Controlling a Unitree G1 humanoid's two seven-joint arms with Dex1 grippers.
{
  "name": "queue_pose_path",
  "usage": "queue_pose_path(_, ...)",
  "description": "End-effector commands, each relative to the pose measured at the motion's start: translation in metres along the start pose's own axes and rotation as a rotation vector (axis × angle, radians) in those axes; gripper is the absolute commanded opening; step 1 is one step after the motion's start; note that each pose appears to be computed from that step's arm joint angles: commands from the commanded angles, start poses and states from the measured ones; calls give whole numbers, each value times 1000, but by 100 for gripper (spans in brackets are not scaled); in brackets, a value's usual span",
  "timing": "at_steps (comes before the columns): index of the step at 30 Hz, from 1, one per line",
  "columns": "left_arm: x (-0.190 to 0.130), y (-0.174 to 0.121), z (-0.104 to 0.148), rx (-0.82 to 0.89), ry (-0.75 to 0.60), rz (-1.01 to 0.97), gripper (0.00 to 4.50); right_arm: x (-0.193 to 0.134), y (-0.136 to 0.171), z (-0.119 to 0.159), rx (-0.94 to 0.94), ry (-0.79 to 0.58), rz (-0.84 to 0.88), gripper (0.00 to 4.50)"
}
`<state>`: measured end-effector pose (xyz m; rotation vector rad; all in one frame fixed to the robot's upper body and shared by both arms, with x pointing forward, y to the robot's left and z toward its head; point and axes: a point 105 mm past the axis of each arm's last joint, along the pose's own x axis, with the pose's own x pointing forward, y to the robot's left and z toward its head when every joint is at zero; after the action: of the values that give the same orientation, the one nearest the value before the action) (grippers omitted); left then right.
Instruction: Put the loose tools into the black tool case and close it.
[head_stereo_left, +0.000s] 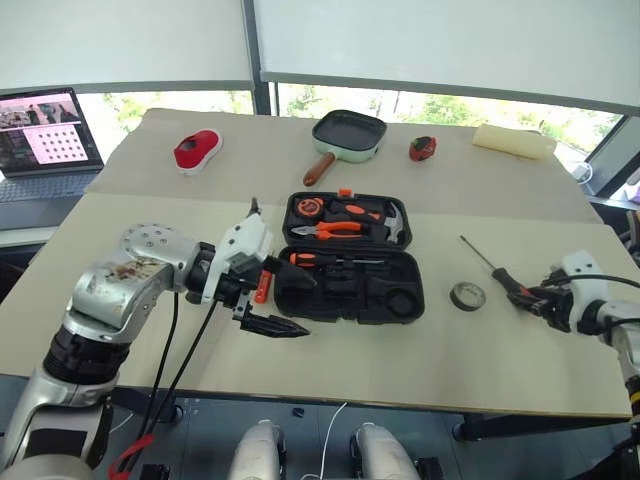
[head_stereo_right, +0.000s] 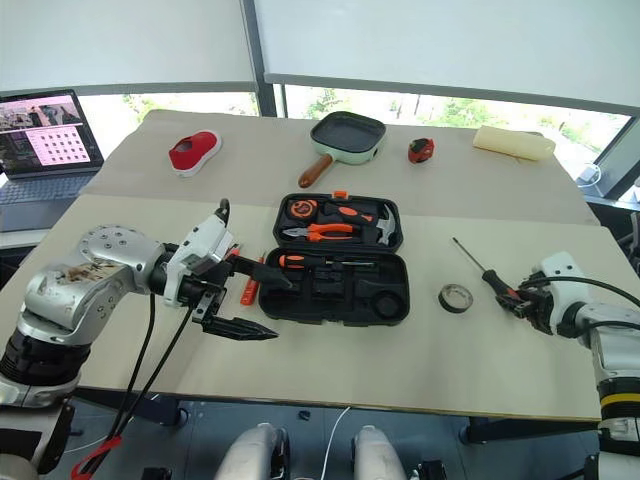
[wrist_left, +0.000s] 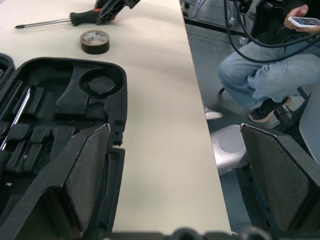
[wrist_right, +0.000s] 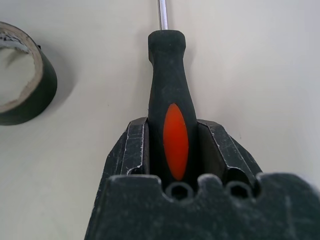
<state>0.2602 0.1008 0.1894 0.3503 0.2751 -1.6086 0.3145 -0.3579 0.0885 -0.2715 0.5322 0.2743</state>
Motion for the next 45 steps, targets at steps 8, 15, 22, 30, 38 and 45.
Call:
queue_pose_path(8,-18,1,-6,8,35,44,450,-16,120,128,-461,-291,488,101)
queue_pose_path(15,-25,18,-11,27,68,127,450,6,181,135,-773,-181,715,101)
queue_pose_path(22,-25,18,-8,39,61,125,450,36,175,144,-884,-136,662,101)
queue_pose_path(30,-27,22,-8,57,64,152,450,53,167,144,-876,-165,634,101)
queue_pose_path(38,-28,22,-8,64,65,153,450,49,161,140,-850,-172,652,101)
queue_pose_path(45,-26,25,-5,75,64,153,450,40,175,161,-810,-283,664,322)
